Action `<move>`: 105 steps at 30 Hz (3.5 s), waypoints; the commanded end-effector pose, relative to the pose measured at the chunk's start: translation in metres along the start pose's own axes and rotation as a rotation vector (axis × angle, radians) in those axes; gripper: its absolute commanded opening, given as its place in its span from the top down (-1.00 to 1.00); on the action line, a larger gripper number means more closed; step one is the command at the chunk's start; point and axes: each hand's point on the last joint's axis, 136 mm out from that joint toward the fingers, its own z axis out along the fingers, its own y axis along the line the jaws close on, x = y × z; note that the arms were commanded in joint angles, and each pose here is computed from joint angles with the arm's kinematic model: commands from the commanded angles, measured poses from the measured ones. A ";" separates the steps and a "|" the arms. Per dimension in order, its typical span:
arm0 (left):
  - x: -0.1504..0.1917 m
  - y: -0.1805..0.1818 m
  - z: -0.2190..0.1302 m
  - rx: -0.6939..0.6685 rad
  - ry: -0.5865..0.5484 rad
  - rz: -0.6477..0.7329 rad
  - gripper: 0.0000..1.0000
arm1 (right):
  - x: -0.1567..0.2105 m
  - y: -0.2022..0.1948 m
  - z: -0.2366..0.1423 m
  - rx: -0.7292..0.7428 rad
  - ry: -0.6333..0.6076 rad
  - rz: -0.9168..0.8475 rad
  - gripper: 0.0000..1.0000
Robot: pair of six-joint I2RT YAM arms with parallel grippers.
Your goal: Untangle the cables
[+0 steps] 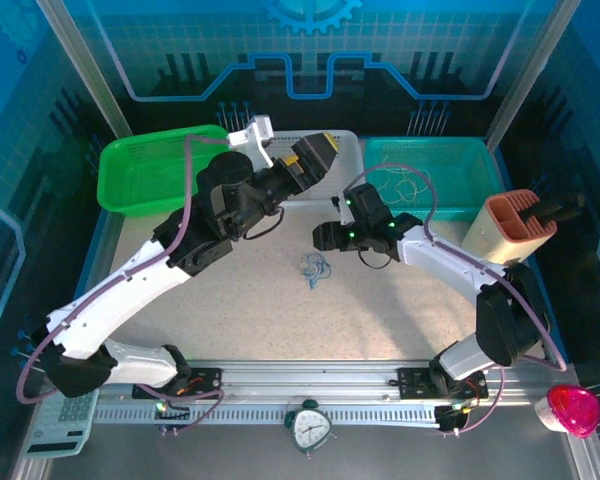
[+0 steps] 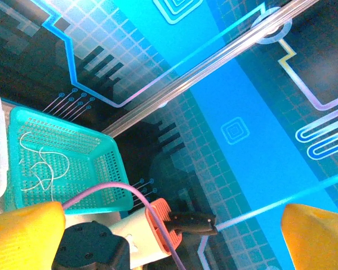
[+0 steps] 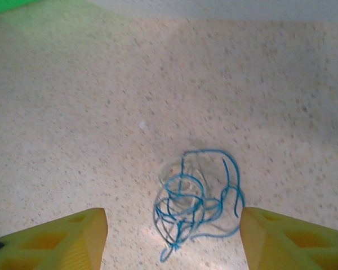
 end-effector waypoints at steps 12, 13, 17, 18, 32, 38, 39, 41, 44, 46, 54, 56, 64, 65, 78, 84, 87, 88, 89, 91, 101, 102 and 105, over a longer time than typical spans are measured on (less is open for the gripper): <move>0.000 0.033 -0.035 -0.044 -0.052 0.071 -0.99 | 0.037 -0.039 0.021 0.121 0.057 0.065 0.04; 0.002 0.042 -0.037 -0.069 -0.052 0.082 -0.98 | 0.039 -0.041 0.025 0.121 0.063 0.068 0.05; 0.005 0.074 -0.044 -0.174 -0.056 0.121 -0.98 | 0.046 -0.043 0.040 0.111 0.096 0.078 0.16; 0.005 0.083 -0.047 -0.200 -0.061 0.126 -0.99 | 0.048 -0.045 0.044 0.113 0.103 0.082 0.18; 0.014 0.134 -0.054 -0.324 -0.042 0.127 -0.98 | 0.057 -0.051 0.073 0.103 0.136 0.111 0.46; 0.018 0.142 -0.053 -0.335 -0.032 0.115 -0.98 | 0.057 -0.053 0.077 0.109 0.140 0.110 0.45; 0.018 0.142 -0.053 -0.337 -0.031 0.112 -0.98 | 0.057 -0.053 0.078 0.109 0.142 0.110 0.46; 0.018 0.142 -0.053 -0.337 -0.033 0.109 -0.98 | 0.058 -0.054 0.080 0.108 0.144 0.113 0.46; 0.018 0.142 -0.053 -0.336 -0.033 0.108 -0.98 | 0.057 -0.053 0.084 0.107 0.146 0.113 0.46; 0.018 0.142 -0.053 -0.334 -0.029 0.109 -0.99 | 0.056 -0.053 0.086 0.105 0.147 0.113 0.46; 0.020 0.145 -0.053 -0.343 -0.023 0.110 -0.98 | 0.051 -0.052 0.085 0.092 0.144 0.106 0.88; 0.021 0.146 -0.054 -0.343 -0.020 0.112 -0.98 | 0.049 -0.051 0.081 0.085 0.138 0.107 1.00; 0.026 0.158 -0.056 -0.384 0.006 0.183 -0.98 | 0.008 -0.025 0.025 0.023 0.005 0.077 1.00; 0.029 0.162 -0.056 -0.390 0.012 0.190 -0.99 | 0.001 -0.021 0.016 0.015 -0.018 0.068 1.00; 0.058 0.205 -0.059 -0.418 0.139 0.427 -0.99 | -0.070 0.048 -0.089 -0.146 -0.223 -0.060 1.00; 0.057 0.199 -0.057 -0.288 0.181 0.489 -0.98 | -0.086 0.072 -0.123 -0.219 -0.261 -0.114 1.00; 0.055 0.193 -0.053 -0.218 0.199 0.496 -0.99 | -0.088 0.080 -0.133 -0.247 -0.272 -0.123 1.00; 0.055 0.191 -0.051 -0.205 0.203 0.500 -0.98 | -0.088 0.082 -0.136 -0.257 -0.273 -0.124 1.00; 0.053 0.192 -0.049 -0.207 0.202 0.502 -0.98 | -0.087 0.083 -0.136 -0.264 -0.271 -0.125 1.00; 0.051 0.190 -0.044 -0.200 0.207 0.499 -0.98 | -0.086 0.086 -0.138 -0.281 -0.265 -0.127 1.00; 0.051 0.171 -0.015 -0.110 0.265 0.539 -0.73 | -0.079 0.092 -0.139 -0.317 -0.234 -0.153 1.00; 0.052 0.170 -0.014 -0.106 0.269 0.541 -0.71 | -0.079 0.093 -0.140 -0.319 -0.234 -0.154 1.00; 0.052 0.168 -0.010 -0.090 0.273 0.557 -0.66 | -0.077 0.095 -0.140 -0.330 -0.227 -0.160 1.00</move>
